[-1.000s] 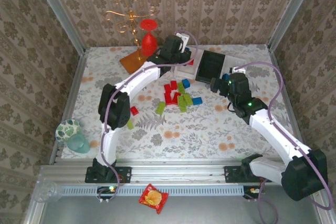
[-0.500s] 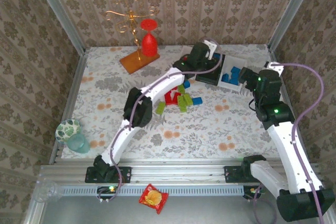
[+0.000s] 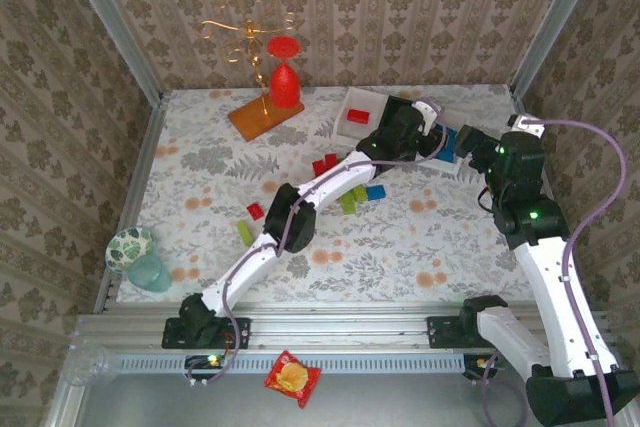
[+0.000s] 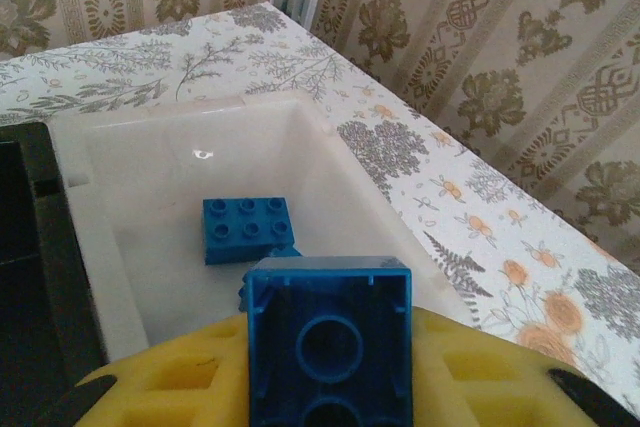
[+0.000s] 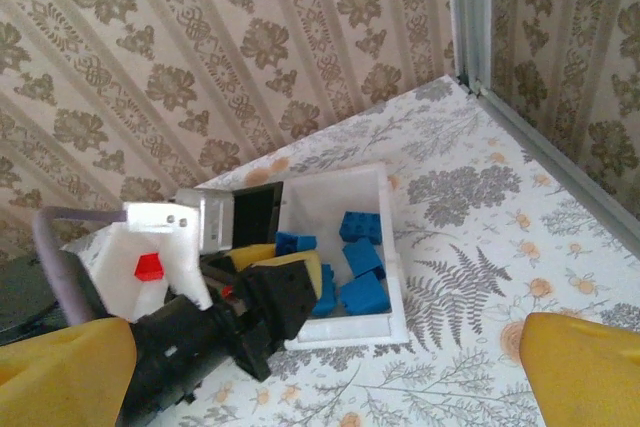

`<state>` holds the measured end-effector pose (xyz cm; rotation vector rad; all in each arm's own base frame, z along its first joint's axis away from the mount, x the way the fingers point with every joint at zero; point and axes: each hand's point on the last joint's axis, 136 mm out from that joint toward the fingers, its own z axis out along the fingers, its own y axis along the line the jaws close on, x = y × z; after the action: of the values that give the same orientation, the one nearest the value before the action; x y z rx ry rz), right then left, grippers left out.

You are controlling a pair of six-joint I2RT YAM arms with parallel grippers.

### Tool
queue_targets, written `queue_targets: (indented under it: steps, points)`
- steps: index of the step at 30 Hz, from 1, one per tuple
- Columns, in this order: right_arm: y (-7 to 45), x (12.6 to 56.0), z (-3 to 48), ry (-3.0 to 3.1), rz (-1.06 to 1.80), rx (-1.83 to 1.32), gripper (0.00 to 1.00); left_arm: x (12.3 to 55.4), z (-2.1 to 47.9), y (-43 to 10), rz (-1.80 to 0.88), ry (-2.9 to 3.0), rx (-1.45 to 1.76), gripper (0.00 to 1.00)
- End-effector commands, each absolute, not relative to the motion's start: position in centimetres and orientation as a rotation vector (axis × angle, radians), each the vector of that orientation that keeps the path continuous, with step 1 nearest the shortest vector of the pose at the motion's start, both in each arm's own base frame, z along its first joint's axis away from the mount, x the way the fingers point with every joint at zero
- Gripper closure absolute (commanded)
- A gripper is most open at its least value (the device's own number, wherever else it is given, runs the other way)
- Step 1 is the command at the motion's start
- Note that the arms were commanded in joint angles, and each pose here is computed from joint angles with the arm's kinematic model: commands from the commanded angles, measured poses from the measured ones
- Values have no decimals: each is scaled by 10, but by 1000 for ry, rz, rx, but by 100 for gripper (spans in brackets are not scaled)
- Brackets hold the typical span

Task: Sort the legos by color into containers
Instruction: Place the lego in the container.

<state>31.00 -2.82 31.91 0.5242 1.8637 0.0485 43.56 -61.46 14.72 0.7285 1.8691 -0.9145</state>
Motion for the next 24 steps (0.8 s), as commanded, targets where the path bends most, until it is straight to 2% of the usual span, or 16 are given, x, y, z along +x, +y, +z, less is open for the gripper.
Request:
queue_targets:
  steps: [1,2,6,8,15,20,24]
  points:
    - [-24,303,315,1886,83,519,0,443,176,-622,-915,1732,674,63]
    - [-24,302,315,1888,82,520,0,445,178,-622,-906,1713,672,60]
    - [-24,297,313,1894,81,516,0,446,188,-625,-895,1650,678,33]
    - [-24,296,313,1896,82,515,0,444,191,-625,-888,1639,692,25]
    - [-22,293,318,1881,100,513,0,436,216,-599,-875,1716,723,24]
    - [-13,296,319,1879,143,477,0,419,234,-536,-801,1742,680,24]
    - [12,305,318,1911,172,394,0,407,225,-467,-697,1824,619,24]
